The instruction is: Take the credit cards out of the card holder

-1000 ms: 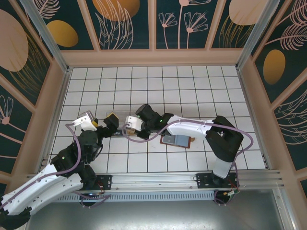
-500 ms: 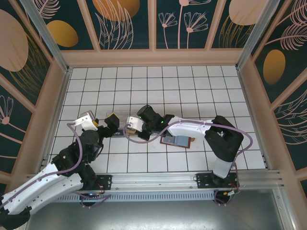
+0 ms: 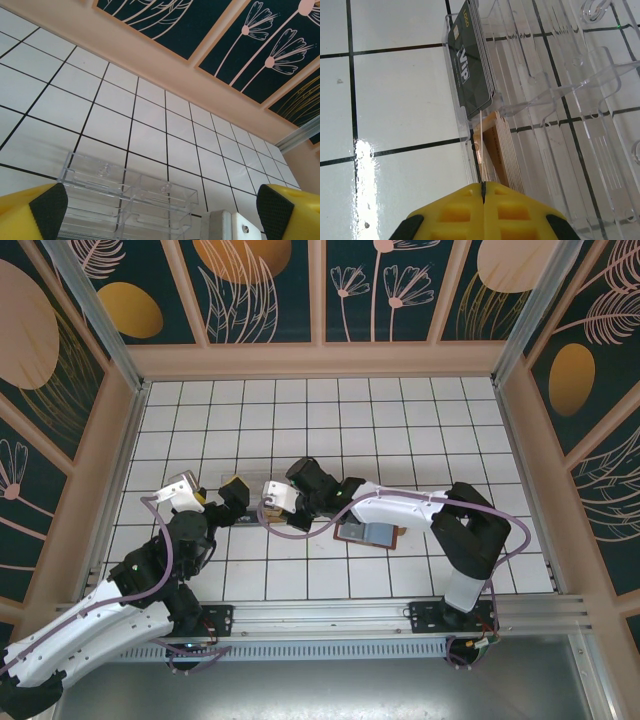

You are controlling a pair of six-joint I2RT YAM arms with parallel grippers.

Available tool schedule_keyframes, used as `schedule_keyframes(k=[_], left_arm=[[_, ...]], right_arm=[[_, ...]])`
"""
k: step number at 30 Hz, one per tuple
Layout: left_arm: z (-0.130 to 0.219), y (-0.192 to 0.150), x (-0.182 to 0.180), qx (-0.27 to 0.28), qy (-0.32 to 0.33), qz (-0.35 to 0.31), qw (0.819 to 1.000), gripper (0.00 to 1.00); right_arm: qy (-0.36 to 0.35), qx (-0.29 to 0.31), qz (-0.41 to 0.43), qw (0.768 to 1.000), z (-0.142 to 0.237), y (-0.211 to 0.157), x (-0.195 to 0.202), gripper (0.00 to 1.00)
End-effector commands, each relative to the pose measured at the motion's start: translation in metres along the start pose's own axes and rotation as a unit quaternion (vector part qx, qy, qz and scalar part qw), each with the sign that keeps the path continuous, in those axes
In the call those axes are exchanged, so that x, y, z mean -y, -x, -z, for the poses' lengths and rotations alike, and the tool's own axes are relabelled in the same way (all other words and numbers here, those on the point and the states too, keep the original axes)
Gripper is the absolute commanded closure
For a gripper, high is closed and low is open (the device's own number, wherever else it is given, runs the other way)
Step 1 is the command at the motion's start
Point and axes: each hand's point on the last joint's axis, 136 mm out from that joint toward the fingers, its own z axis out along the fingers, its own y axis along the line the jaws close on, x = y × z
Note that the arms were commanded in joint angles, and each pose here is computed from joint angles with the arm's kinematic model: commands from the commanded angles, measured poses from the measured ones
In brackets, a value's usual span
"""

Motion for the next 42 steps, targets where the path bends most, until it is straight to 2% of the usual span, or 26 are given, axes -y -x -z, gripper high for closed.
schedule_keyframes(k=[1,17,36,37,40,42], left_arm=[[0.000,0.004,0.002,0.005,0.000,0.010,1.000,0.01],[-0.001,0.004,0.003,0.005,0.002,0.007,1.000,0.01],[-0.004,0.002,0.006,0.001,0.003,0.003,1.000,0.01],[-0.004,0.002,0.006,0.001,0.003,0.004,1.000,0.01],[-0.004,0.001,0.006,0.000,0.003,0.004,1.000,0.01],[-0.004,0.001,0.006,0.000,0.003,0.004,1.000,0.02]], right_arm=[[-0.011,0.034,0.016,0.999,0.012,0.021,0.011,1.00],[-0.003,0.040,0.028,0.999,0.009,0.025,0.012,1.00],[0.001,0.020,0.017,1.000,-0.004,-0.012,0.008,1.00],[-0.001,0.019,0.015,1.000,-0.005,-0.012,0.009,0.99],[-0.011,0.019,0.011,1.000,-0.004,-0.010,0.013,0.85],[-0.018,0.022,0.009,1.000,-0.003,-0.008,0.016,0.80]])
